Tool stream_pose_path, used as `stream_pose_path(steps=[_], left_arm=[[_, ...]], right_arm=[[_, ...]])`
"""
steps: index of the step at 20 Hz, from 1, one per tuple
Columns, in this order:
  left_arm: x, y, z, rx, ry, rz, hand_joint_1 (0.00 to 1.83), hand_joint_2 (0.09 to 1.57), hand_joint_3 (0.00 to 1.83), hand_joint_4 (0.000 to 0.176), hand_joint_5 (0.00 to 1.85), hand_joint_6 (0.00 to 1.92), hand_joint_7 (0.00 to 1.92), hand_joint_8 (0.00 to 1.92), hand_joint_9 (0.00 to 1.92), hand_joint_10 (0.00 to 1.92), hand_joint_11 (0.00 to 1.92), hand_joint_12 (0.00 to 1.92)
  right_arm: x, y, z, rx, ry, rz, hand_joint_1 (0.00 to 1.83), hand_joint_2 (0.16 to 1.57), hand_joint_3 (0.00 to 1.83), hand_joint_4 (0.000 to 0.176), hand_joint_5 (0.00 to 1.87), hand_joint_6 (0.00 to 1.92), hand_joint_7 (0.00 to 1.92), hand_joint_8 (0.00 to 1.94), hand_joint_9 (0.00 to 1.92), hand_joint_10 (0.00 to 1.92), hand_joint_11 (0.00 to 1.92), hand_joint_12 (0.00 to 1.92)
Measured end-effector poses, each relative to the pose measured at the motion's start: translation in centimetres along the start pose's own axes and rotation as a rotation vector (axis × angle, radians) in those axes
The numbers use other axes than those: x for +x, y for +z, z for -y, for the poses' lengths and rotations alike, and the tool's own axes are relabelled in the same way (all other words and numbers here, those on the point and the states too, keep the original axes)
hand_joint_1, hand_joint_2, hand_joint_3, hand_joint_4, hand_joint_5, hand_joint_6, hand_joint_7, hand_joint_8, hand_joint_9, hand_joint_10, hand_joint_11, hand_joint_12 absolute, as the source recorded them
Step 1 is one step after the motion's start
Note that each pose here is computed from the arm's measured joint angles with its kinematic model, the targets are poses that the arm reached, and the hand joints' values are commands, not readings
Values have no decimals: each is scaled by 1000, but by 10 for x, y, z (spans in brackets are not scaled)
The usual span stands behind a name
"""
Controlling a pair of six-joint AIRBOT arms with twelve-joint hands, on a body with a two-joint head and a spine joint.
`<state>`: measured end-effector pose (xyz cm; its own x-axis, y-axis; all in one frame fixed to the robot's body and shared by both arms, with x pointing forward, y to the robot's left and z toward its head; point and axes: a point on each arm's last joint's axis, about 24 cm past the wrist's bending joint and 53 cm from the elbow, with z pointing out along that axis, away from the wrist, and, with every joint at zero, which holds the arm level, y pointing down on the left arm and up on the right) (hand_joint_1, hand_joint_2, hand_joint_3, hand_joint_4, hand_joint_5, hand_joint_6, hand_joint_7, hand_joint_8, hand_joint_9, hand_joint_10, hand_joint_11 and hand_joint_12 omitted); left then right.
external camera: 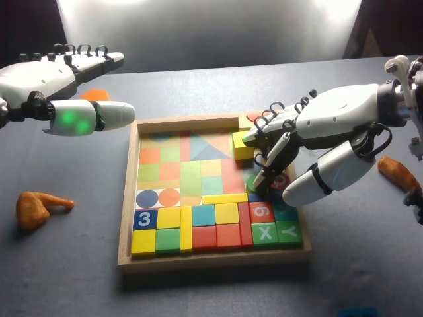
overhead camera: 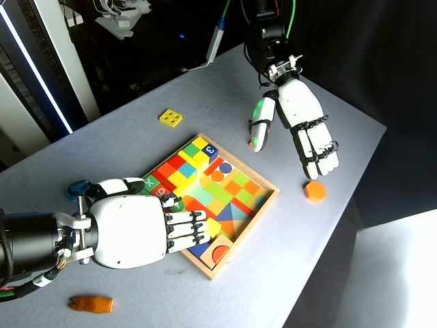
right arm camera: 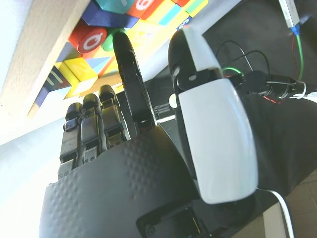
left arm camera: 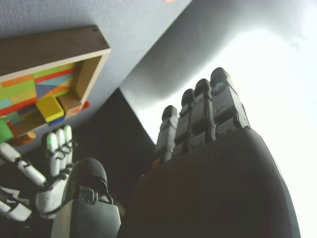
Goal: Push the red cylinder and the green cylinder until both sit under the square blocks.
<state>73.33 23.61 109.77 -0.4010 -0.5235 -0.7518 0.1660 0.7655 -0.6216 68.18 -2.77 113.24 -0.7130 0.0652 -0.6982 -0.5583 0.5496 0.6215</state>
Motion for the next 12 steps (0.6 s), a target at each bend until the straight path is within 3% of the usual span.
stream_pose_path(steps=[2,7,8,11,12], left_arm=[[0,0,0,0,0,0,0,1108,0,107,0,0,0,0,0,0,0,0],[0,0,0,0,0,0,0,1115,0,100,0,0,0,0,0,0,0,0],[0,0,0,0,0,0,0,1111,0,109,0,0,0,0,0,0,0,0],[1,0,-1,-1,0,-1,0,1115,0,114,0,0,0,0,0,0,0,0],[1,0,-1,-3,-1,-2,0,1105,0,117,0,0,0,0,0,0,0,0]], right_arm=[[-1,0,-1,0,-7,0,186,1178,0,176,681,1,0,0,0,0,0,0],[-5,0,-4,-2,-31,3,180,1169,0,176,684,2,0,0,0,0,0,0],[-6,0,-4,-3,-34,5,206,1166,0,175,706,9,14,5,0,0,0,0],[-9,0,-8,-15,-41,13,230,1163,0,175,699,3,5,0,0,0,0,0],[-13,-1,-12,-28,-46,23,270,1163,0,153,687,1,1,0,0,0,0,0]])
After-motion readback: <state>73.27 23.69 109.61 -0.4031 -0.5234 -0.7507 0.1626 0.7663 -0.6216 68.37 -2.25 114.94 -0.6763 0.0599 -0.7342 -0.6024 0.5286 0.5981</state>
